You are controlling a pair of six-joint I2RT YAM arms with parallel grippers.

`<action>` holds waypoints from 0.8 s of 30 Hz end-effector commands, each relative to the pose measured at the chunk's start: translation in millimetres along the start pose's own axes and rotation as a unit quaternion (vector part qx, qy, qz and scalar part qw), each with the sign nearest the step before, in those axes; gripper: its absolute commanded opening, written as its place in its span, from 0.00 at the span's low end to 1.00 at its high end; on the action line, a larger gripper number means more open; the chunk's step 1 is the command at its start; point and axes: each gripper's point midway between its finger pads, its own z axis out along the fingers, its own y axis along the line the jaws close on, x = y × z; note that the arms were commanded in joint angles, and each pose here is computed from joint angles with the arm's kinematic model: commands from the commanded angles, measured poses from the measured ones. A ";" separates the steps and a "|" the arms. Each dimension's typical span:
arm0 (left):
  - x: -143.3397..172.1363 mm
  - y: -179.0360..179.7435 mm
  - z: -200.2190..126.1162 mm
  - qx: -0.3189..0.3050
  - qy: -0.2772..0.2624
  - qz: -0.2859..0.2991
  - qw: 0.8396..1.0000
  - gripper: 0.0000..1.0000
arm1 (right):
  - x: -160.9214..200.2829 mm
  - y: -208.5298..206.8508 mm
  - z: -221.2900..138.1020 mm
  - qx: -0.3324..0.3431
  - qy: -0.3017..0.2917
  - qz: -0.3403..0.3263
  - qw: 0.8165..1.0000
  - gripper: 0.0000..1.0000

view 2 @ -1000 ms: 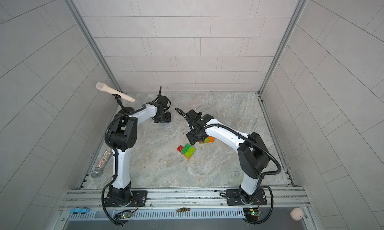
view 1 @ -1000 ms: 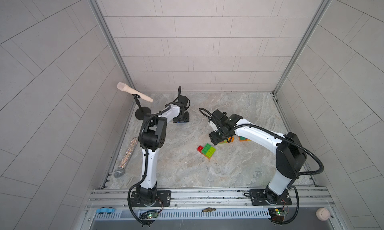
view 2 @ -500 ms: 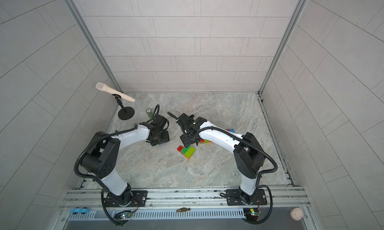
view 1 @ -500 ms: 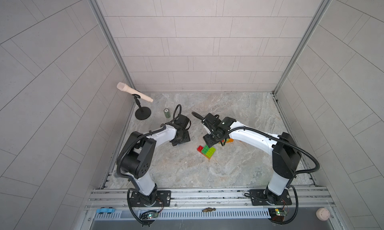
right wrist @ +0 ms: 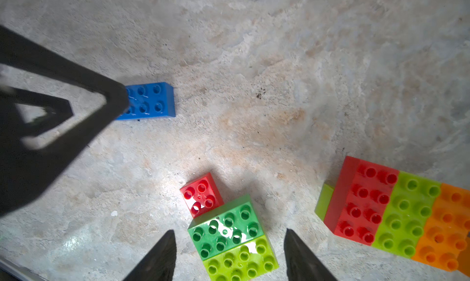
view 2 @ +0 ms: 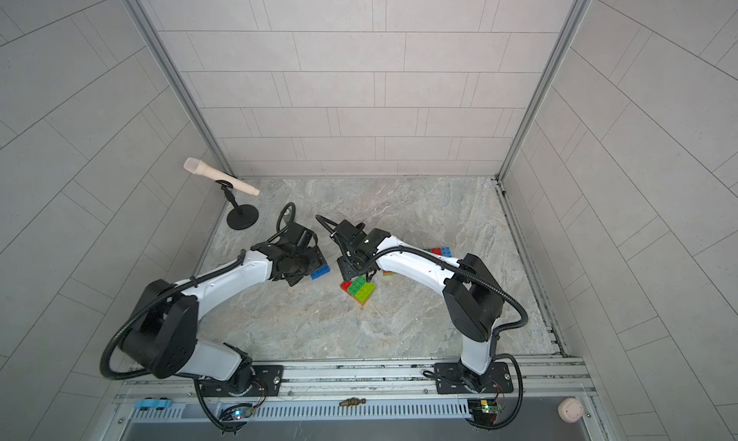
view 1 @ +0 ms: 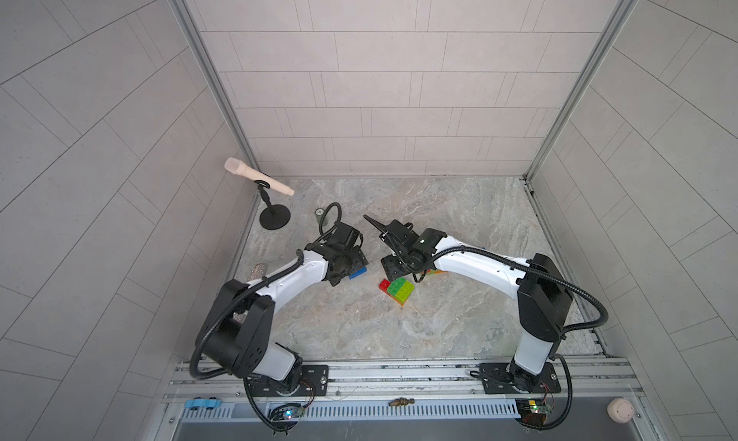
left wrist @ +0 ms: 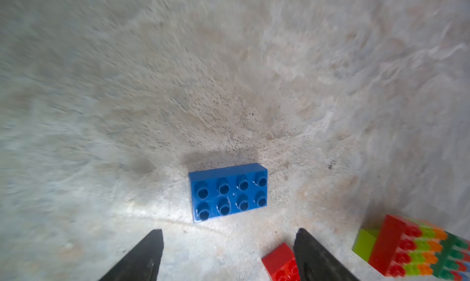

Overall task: Assemble a rectangle with lego
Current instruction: Place the lego brick at the center of the board, then pick up the lego brick from the center of the board.

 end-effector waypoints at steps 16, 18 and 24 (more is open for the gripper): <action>-70.7 141.1 -53.7 -0.129 -0.120 -0.025 0.984 0.91 | -33.5 75.2 72.0 0.056 0.023 -0.075 0.995 0.80; -69.6 141.9 -51.9 -0.128 -0.117 -0.023 0.985 0.91 | -34.7 79.9 79.4 0.051 0.029 -0.080 0.995 0.80; -69.6 142.6 -49.9 -0.130 -0.116 -0.013 0.985 0.91 | -39.0 87.5 95.1 0.051 0.040 -0.091 0.994 0.81</action>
